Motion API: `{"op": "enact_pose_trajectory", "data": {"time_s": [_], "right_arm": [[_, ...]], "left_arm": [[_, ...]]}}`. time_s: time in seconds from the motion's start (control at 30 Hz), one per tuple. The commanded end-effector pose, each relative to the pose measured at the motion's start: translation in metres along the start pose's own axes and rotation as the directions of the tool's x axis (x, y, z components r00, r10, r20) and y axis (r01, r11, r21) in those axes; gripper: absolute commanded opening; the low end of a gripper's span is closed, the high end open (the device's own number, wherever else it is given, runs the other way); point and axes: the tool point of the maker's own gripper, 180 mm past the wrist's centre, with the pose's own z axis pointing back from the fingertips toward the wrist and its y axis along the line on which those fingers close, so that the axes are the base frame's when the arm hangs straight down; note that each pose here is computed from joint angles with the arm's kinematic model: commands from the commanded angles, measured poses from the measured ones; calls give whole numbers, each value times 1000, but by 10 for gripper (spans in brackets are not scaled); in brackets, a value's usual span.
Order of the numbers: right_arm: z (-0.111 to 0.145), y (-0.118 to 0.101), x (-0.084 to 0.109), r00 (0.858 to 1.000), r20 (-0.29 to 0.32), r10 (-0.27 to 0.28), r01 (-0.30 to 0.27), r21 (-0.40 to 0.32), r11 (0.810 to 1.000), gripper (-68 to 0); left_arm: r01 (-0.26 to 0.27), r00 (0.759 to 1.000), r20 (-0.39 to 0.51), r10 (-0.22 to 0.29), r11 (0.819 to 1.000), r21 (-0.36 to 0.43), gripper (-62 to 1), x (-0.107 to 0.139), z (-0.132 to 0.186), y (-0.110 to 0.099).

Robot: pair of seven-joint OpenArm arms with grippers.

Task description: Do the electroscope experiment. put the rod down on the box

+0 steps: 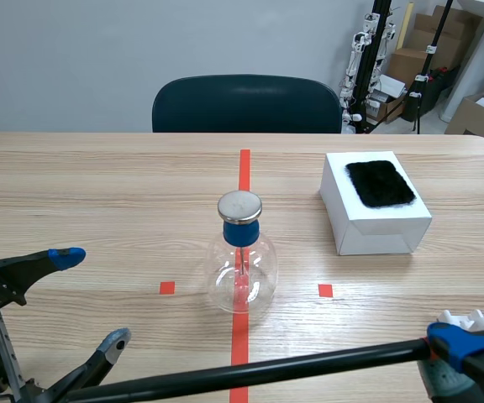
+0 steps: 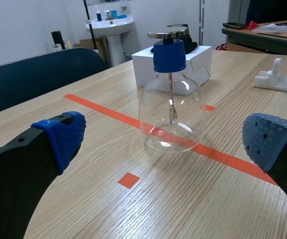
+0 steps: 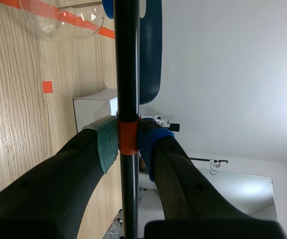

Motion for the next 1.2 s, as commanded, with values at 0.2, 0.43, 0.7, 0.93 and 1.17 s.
{"op": "enact_pose_trajectory", "data": {"time_s": [0.2, 0.43, 0.7, 0.93, 1.17], "right_arm": [[-2, -11, -3, 1000, -7, 12, -12, -38, 999, -671], [-2, -11, -3, 1000, -7, 11, -12, -38, 999, -671], [-2, -11, -3, 1000, -7, 11, -11, -38, 999, -671], [-2, -11, -3, 1000, -8, 11, -11, -38, 999, -671], [-2, -12, -4, 1000, -11, 6, -6, -44, 999, -671]], "left_arm": [[6, 1000, 23, -7, 1000, 5, 14, 5, -1, 2], [6, 1000, 23, -7, 1000, 5, 14, 5, -1, 2], [6, 1000, 23, -7, 1000, 5, 14, 5, -1, 2], [6, 1000, 23, -7, 1000, 5, 14, 5, -1, 2], [6, 1000, 23, -7, 1000, 5, 14, 5, -1, 2]]}}
